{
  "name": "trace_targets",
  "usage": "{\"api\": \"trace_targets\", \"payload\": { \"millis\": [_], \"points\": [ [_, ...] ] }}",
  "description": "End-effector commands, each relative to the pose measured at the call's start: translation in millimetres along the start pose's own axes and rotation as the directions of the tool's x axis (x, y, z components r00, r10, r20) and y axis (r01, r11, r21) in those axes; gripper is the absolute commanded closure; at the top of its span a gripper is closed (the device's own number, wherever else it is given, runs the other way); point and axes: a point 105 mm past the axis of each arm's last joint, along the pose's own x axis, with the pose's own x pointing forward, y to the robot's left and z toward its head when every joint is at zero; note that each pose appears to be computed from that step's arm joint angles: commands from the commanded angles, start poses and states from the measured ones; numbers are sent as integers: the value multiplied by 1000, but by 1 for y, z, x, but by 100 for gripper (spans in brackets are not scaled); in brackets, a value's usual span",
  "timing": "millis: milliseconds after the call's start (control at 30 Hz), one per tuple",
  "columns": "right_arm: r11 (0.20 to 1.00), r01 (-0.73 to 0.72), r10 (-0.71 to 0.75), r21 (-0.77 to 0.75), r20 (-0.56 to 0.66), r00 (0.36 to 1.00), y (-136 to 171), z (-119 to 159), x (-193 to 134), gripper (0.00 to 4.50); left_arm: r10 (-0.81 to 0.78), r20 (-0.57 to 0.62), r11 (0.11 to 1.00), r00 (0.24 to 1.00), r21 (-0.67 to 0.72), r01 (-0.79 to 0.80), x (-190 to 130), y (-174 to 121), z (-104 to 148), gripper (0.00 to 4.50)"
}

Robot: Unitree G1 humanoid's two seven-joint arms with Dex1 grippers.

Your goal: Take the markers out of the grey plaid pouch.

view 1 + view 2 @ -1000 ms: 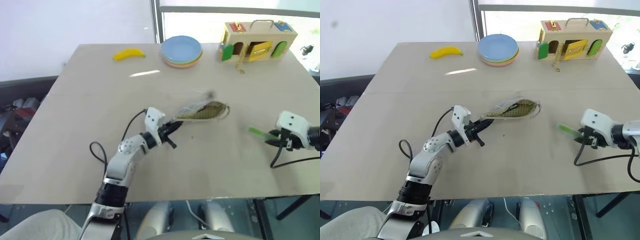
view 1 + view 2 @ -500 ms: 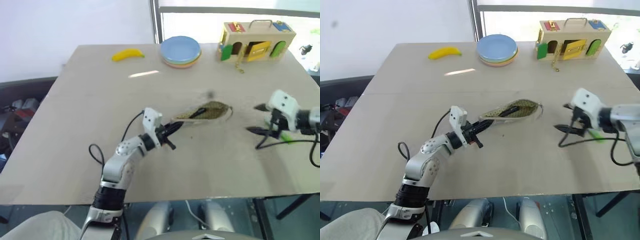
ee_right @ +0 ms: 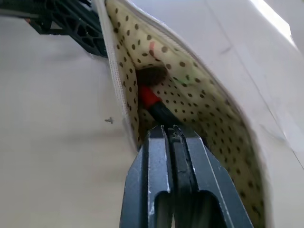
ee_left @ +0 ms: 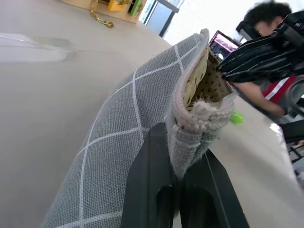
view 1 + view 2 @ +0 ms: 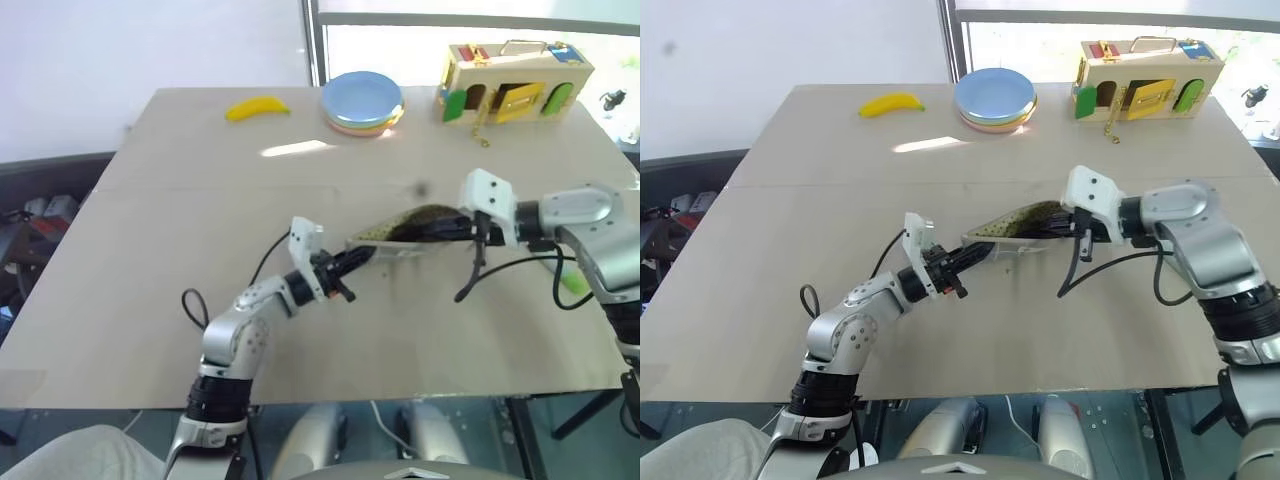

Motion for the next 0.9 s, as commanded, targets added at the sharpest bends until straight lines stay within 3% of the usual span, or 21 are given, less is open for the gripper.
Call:
{"api": "trace_targets", "payload": {
  "millis": [33,167,267,300,333,500,700,900],
  "points": [
    [995,-32,24,-94,-79,997,-5,-6,3,444,-107,19,993,994,-42,107,4,-23,8,450],
    [976,-145,109,-163,-211,971,1,-19,2,444,-185,-1,975,983,-126,183,4,-37,6,450],
    [959,-195,136,-204,-270,953,5,-17,-1,318,-227,-8,956,974,-193,222,2,-43,4,450],
    [956,-207,145,-207,-281,949,7,-15,-2,249,-234,-10,952,972,-204,227,1,-44,3,450],
    [954,-214,150,-208,-286,946,8,-15,-3,235,-237,-12,951,972,-210,229,1,-45,3,450],
    [934,-290,213,-208,-326,921,22,8,-12,7,-298,-7,900,954,-334,279,-4,-52,1,450],
    [905,-395,304,-158,-409,860,40,10,-20,2,-341,-42,861,939,-414,294,-8,-57,-9,450],
    [886,-461,374,-52,-507,776,52,-28,-7,2,-317,-64,858,946,-446,257,-2,-46,-19,450]
  ]
}}
